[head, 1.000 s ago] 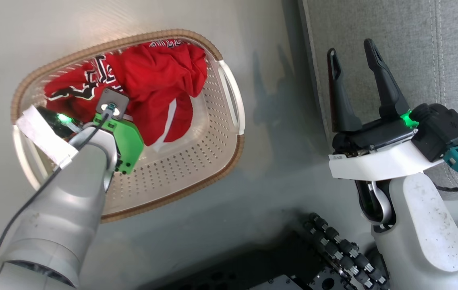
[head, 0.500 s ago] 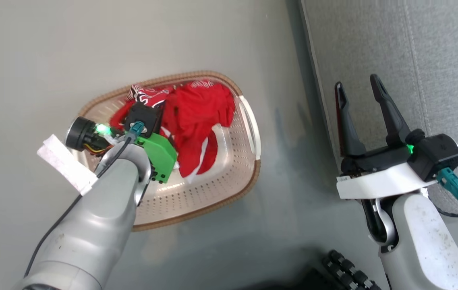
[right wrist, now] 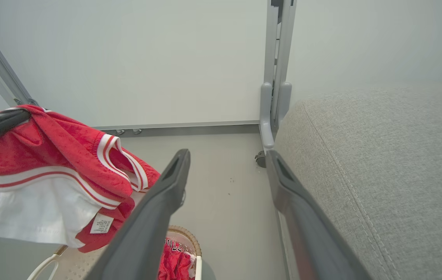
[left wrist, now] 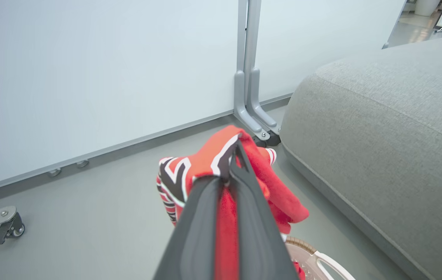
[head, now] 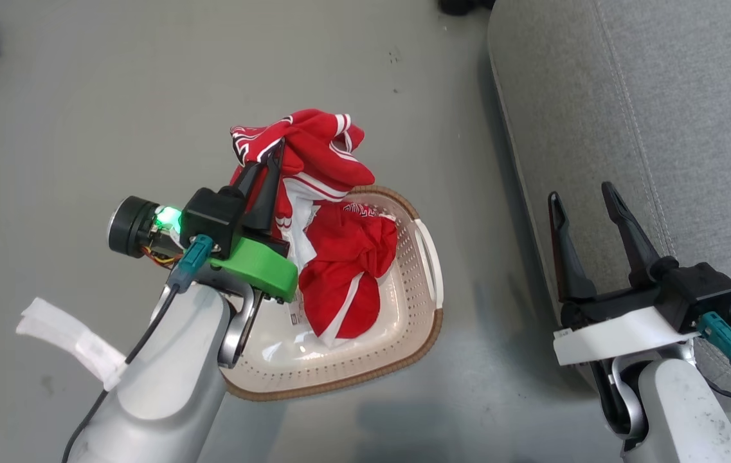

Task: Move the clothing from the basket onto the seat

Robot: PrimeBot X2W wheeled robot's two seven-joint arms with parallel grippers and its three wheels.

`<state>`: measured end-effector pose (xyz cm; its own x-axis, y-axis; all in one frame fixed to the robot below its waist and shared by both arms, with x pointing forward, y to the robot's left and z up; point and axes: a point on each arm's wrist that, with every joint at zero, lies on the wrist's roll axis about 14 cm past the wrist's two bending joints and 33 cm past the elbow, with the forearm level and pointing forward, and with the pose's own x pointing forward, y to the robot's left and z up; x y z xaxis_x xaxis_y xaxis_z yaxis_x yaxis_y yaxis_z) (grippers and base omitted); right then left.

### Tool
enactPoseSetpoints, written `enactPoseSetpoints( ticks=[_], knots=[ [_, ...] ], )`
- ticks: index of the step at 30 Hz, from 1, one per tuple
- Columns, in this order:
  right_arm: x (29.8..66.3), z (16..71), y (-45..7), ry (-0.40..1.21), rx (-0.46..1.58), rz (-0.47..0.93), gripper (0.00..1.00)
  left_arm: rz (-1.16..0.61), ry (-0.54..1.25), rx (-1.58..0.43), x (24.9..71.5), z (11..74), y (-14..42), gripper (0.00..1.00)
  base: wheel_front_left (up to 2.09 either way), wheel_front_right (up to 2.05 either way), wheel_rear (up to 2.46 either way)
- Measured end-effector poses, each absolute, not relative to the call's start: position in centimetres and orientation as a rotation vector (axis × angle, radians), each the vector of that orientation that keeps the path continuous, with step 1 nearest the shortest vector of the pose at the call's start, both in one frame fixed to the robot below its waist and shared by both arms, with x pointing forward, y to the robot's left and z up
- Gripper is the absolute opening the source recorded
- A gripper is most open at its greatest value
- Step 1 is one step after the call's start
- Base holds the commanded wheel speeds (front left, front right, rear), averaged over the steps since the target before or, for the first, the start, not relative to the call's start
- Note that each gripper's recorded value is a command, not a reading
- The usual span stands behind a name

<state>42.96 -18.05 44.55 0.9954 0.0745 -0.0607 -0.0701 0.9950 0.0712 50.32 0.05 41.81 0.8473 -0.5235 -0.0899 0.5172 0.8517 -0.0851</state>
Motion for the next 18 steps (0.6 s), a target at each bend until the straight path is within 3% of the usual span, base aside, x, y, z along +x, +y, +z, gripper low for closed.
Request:
enactPoseSetpoints(
  ticks=[10,18],
  knots=[
    [40.8,48.1,-16.9,0.015,0.067,0.109,1.00,-0.499,-0.201,-0.179,47.8,54.5,2.3,0.00,0.00,0.00,0.00],
    [38.4,50.6,-16.4,-0.017,0.065,0.126,1.00,-0.507,-0.313,-0.233,43.6,59.2,3.5,0.00,0.00,0.00,0.00]
  ],
)
